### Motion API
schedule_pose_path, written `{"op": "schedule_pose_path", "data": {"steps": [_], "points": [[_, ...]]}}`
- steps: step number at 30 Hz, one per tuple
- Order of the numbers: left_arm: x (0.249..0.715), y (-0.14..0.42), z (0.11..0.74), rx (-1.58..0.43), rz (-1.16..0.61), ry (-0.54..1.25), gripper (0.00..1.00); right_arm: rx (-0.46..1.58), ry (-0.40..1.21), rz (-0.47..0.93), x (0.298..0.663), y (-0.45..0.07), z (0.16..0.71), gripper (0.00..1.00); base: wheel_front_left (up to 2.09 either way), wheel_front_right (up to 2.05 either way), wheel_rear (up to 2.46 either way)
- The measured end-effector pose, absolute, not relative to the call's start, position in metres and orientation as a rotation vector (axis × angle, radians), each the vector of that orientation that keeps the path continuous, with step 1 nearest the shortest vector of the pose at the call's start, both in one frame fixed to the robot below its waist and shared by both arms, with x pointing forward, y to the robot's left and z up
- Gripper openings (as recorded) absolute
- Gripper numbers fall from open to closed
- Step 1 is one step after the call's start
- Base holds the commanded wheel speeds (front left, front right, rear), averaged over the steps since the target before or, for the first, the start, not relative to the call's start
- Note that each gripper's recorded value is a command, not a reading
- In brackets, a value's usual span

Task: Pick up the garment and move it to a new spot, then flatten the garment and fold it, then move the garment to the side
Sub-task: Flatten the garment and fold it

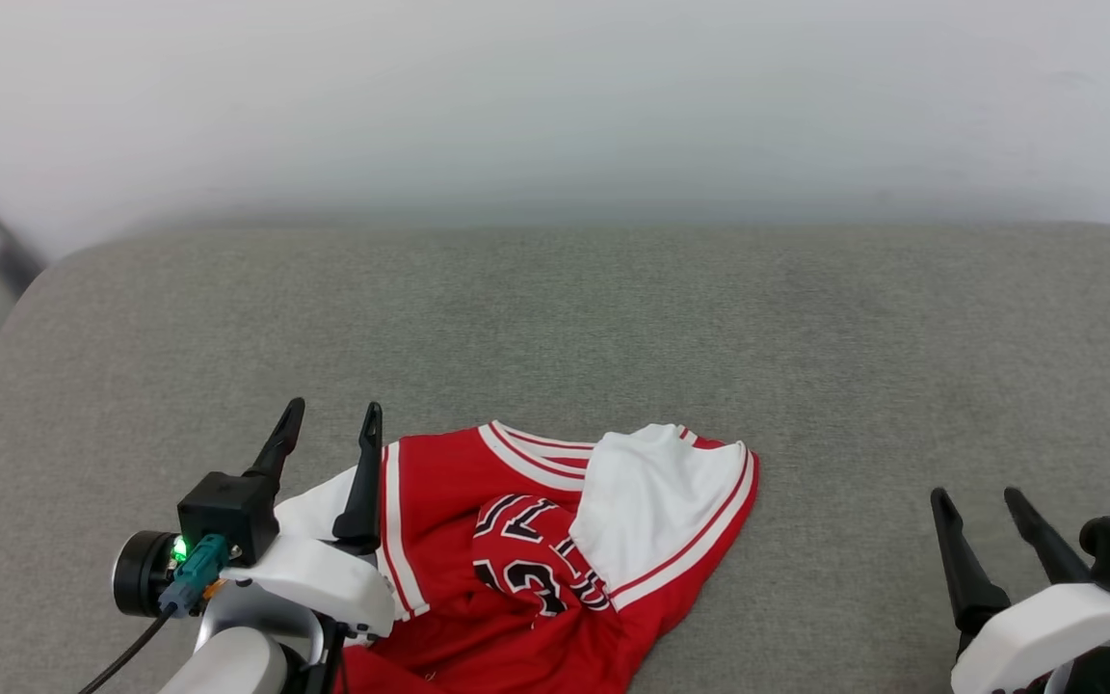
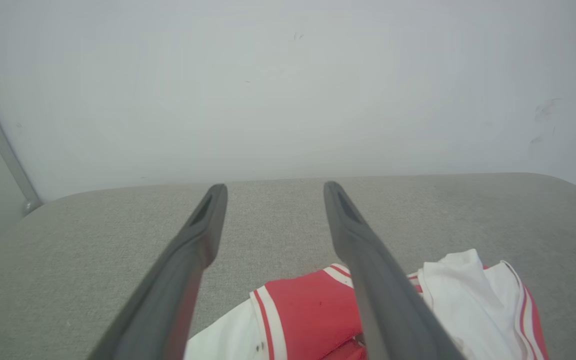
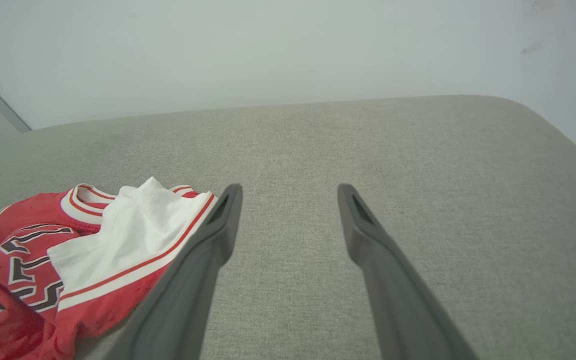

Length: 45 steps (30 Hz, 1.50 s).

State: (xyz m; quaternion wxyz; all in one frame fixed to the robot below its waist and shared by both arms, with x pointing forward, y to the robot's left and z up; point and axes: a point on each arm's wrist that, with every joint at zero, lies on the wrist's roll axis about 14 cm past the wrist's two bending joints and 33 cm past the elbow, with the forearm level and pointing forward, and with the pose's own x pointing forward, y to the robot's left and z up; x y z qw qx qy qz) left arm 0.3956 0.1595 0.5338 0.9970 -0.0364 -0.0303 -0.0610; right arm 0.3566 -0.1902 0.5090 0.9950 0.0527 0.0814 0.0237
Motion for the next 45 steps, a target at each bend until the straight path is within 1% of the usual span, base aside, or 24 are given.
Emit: {"op": "schedule_pose_path", "data": {"steps": [4, 7, 10, 14, 15, 16, 19, 23, 29, 30, 31, 35, 41, 45], "points": [[0.390, 0.160, 0.547, -0.077, -0.119, -0.113, 1.00, 0.130, 0.297, 0.050, 0.361, -0.190, 0.484, 1.00, 0.00, 0.00, 0.00], [0.386, 0.161, 0.554, -0.075, -0.112, -0.143, 1.00, 0.151, 0.393, 0.091, 0.372, -0.176, 0.470, 1.00, 0.00, 0.00, 0.00], [0.385, 0.166, 0.555, -0.077, -0.097, -0.152, 1.00, 0.153, 0.496, 0.172, 0.387, -0.151, 0.458, 1.00, 0.00, 0.00, 0.00], [0.386, 0.168, 0.549, -0.082, -0.088, -0.141, 1.00, 0.106, 0.615, 0.306, 0.409, -0.117, 0.449, 1.00, 0.00, 0.00, 0.00], [0.387, 0.171, 0.546, -0.081, -0.079, -0.137, 1.00, 0.088, 0.659, 0.376, 0.419, -0.097, 0.448, 1.00, 0.00, 0.00, 0.00], [0.387, 0.171, 0.546, -0.081, -0.079, -0.137, 1.00, 0.088, 0.659, 0.376, 0.419, -0.097, 0.448, 1.00, 0.00, 0.00, 0.00], [0.389, 0.175, 0.541, -0.084, -0.063, -0.127, 1.00, 0.040, 0.722, 0.457, 0.431, -0.075, 0.444, 1.00, 0.00, 0.00, 0.00], [0.393, 0.179, 0.535, -0.087, -0.050, -0.113, 1.00, -0.030, 0.803, 0.530, 0.442, -0.058, 0.435, 1.00, 0.00, 0.00, 0.00], [0.397, 0.183, 0.523, -0.090, -0.028, -0.086, 1.00, -0.125, 0.916, 0.616, 0.443, -0.041, 0.411, 1.00, 0.00, 0.00, 0.00], [0.399, 0.184, 0.518, -0.092, -0.025, -0.072, 1.00, -0.144, 0.951, 0.645, 0.441, -0.037, 0.403, 0.37, 0.00, 0.00, 0.00], [0.400, 0.184, 0.515, -0.092, -0.027, -0.065, 1.00, -0.149, 0.959, 0.651, 0.441, -0.037, 0.401, 0.00, 0.00, 0.00, 0.00], [0.402, 0.184, 0.512, -0.092, -0.025, -0.060, 1.00, -0.161, 0.942, 0.664, 0.444, -0.036, 0.402, 0.00, 0.00, 0.00, 0.00], [0.403, 0.183, 0.512, -0.091, -0.026, -0.064, 1.00, -0.190, 0.803, 0.656, 0.455, -0.045, 0.434, 0.00, 0.00, 0.00, 0.00], [0.401, 0.178, 0.514, -0.094, -0.039, -0.070, 1.00, -0.185, 0.717, 0.601, 0.460, -0.068, 0.458, 0.00, 0.00, 0.00, 0.00]]}}
